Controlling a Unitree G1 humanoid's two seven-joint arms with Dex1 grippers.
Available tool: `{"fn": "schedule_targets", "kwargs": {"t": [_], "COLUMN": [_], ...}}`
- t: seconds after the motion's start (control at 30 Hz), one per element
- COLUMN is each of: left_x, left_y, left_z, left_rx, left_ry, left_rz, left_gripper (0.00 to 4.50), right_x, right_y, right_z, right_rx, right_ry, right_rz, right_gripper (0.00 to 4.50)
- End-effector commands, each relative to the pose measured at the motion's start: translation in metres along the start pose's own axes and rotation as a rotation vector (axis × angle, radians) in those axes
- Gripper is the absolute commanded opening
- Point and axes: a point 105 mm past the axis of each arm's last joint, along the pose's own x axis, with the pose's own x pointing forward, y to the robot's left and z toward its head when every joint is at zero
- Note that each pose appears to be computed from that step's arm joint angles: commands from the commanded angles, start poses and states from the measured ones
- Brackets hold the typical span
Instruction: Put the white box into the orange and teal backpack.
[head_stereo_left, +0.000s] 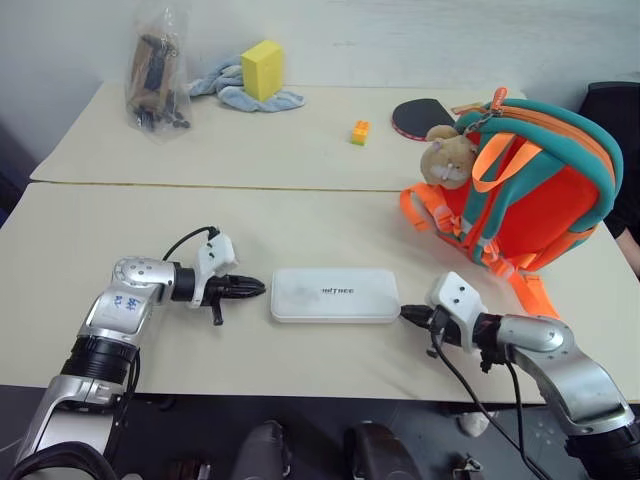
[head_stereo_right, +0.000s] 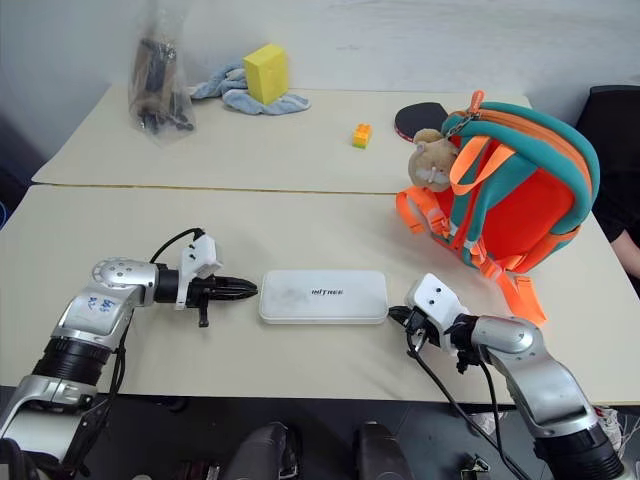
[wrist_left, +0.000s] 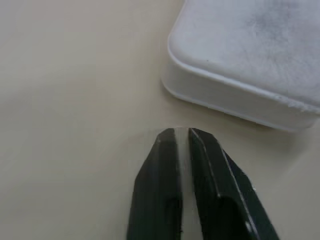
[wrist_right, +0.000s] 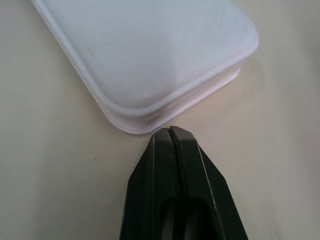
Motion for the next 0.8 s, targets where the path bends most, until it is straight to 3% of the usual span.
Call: {"fn": "schedule_targets", "kwargs": {"t": [0.03,0.27,0.37,0.53,0.8], "left_x": [-0.024,-0.023,-0.009,0.024,0.067], "left_y": [-0.002,-0.015,-0.020,-0.017,-0.043], "left_z": [0.007,0.007,-0.003,-0.010,0.009], "left_rx": [-0.260,-0.519,-0.590,-0.719,-0.790], "left_ry": [0.023,0.149,0.201,0.173,0.125], "left_rz": [-0.073,-0.131,-0.125,-0.098,-0.260], "left_gripper": [1.76,3.81,3.81,3.81,3.81], "right_x": [-0.005,0.000,0.003,0.006,0.002], "right_y": [-0.009,-0.006,-0.005,-0.003,-0.010], "right_z": [0.012,0.015,0.014,0.013,0.009], "right_rx": [-0.031,-0.039,-0.039,-0.044,-0.045], "right_ry": [-0.034,-0.045,-0.047,-0.041,-0.027], "right_rz": [-0.026,-0.025,-0.032,-0.043,-0.082], "right_gripper": [0.00,0.00,0.00,0.00,0.00]}}
